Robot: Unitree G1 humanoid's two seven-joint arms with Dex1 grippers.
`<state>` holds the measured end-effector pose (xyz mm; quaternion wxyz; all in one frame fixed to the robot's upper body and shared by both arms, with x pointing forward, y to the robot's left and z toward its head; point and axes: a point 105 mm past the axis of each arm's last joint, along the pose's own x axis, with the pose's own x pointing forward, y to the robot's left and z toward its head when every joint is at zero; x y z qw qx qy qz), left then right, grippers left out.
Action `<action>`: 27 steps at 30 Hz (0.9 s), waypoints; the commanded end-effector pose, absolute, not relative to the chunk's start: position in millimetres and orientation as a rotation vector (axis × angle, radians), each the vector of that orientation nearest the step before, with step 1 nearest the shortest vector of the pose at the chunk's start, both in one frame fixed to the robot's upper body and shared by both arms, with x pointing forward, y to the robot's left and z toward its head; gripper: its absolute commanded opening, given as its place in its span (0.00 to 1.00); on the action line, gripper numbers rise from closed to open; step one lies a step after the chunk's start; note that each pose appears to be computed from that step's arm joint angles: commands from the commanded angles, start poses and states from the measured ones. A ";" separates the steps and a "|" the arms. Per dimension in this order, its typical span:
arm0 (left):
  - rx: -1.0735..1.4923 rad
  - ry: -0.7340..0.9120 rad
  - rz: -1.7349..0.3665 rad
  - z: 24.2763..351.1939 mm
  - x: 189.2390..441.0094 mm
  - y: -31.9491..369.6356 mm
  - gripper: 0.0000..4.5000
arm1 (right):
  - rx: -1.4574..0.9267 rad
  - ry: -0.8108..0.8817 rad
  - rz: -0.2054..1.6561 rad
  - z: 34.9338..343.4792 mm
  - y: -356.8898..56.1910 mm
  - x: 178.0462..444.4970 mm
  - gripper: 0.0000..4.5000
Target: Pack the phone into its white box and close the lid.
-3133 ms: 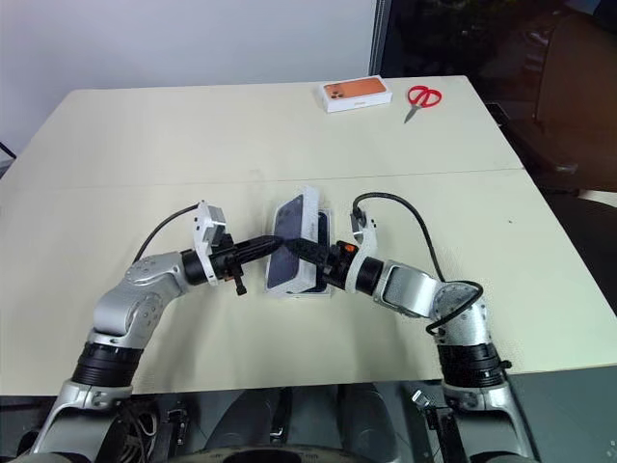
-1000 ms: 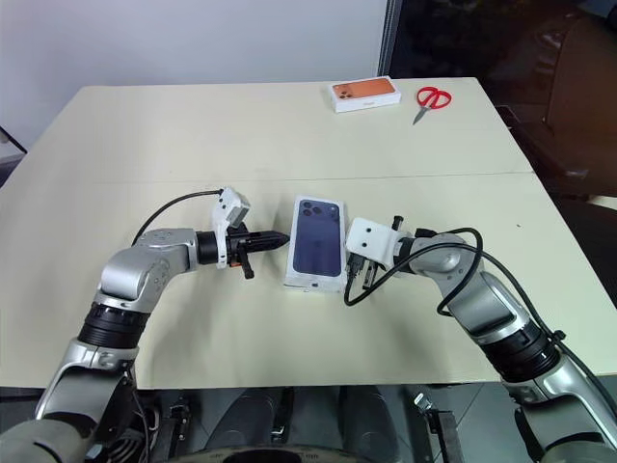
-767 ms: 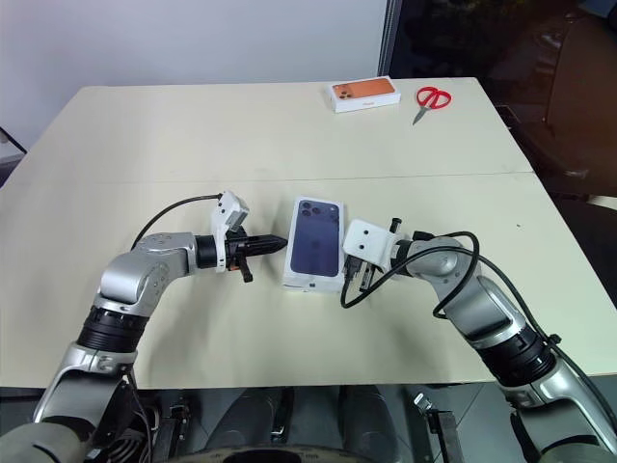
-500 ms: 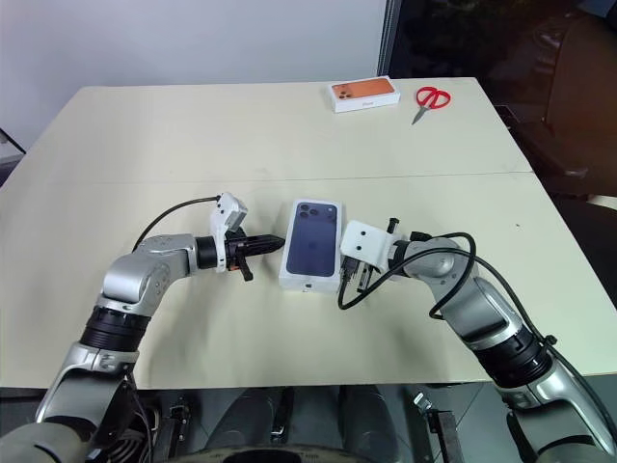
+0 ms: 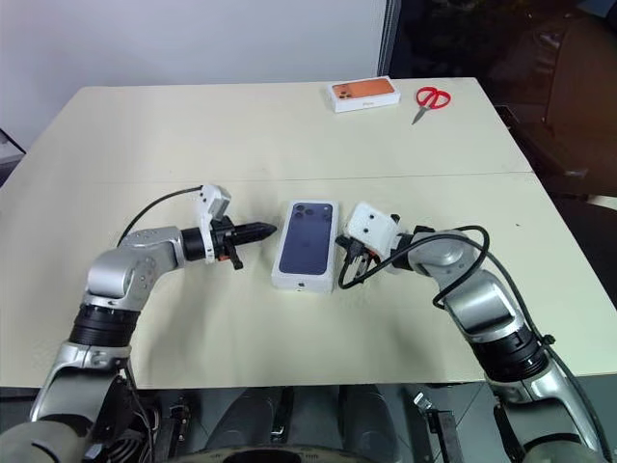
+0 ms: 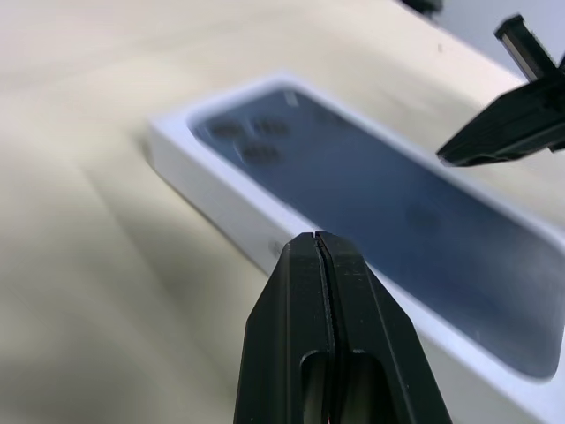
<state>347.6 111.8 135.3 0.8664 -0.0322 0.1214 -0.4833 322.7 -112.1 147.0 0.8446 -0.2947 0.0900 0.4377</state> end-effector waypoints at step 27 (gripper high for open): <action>-0.017 0.371 -1.262 102.9 320.0 86.8 0.00 | -0.468 0.227 1.074 119.2 -91.2 290.4 0.01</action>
